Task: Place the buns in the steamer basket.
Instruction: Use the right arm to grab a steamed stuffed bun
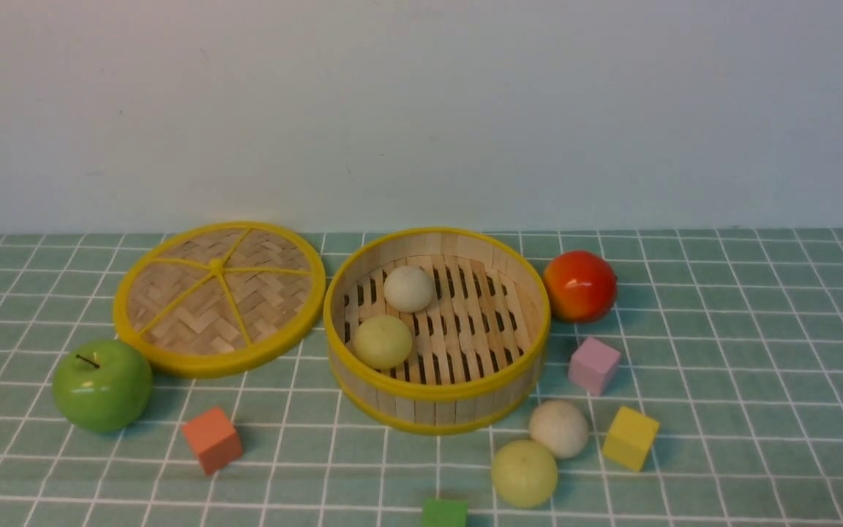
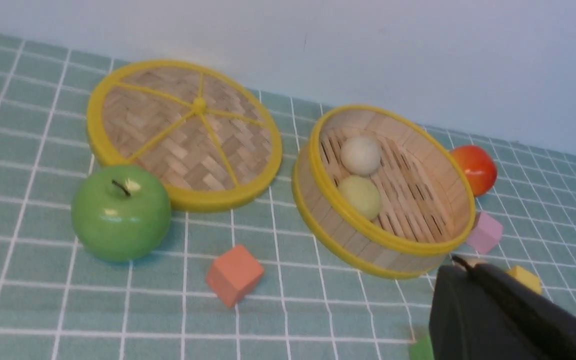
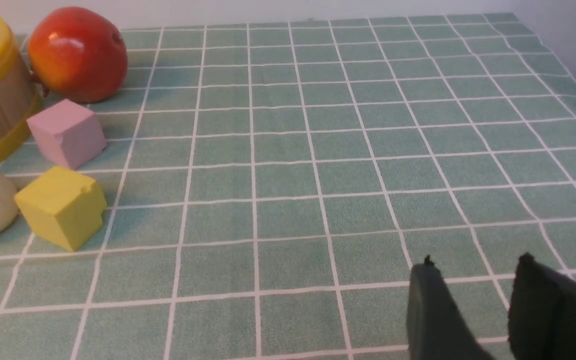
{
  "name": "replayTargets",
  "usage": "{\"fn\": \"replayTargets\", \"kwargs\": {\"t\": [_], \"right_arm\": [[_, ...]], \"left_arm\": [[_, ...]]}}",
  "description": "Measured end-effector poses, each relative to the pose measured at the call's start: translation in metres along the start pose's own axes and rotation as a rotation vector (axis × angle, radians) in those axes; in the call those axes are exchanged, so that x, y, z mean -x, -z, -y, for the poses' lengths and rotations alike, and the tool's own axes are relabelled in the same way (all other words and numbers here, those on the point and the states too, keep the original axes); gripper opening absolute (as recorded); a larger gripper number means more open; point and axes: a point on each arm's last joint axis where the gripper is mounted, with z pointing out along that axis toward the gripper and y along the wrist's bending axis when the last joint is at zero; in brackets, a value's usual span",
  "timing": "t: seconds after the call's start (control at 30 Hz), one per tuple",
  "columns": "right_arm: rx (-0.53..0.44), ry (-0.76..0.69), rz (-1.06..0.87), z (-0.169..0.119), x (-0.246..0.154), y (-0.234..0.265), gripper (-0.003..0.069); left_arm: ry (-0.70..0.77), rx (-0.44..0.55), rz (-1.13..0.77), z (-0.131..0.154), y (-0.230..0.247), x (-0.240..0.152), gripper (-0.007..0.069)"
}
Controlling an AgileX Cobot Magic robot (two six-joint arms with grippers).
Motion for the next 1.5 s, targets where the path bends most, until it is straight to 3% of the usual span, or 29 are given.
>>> {"fn": "replayTargets", "kwargs": {"t": [0.2,0.43,0.53,0.77,1.5], "right_arm": [[0.000,0.000,0.000,0.000,0.000,0.000,0.0240],[0.000,0.000,0.000,0.000,0.000,0.000,0.0240],[0.000,0.000,0.000,0.000,0.000,0.000,0.0240],[0.000,0.000,0.000,0.000,0.000,0.000,0.0240],[0.000,0.000,0.000,0.000,0.000,0.000,0.0240]], "left_arm": [[-0.013,0.039,0.115,-0.014,-0.013,-0.022,-0.0013],[-0.020,0.186,0.315,-0.046,-0.017,-0.070,-0.0011],[-0.032,0.306,0.275,-0.067,-0.028,-0.107,-0.0008],[0.017,0.422,0.167,-0.088,-0.038,-0.147,-0.0003],[0.025,0.434,0.150,-0.090,-0.038,-0.150,0.0011]]}}
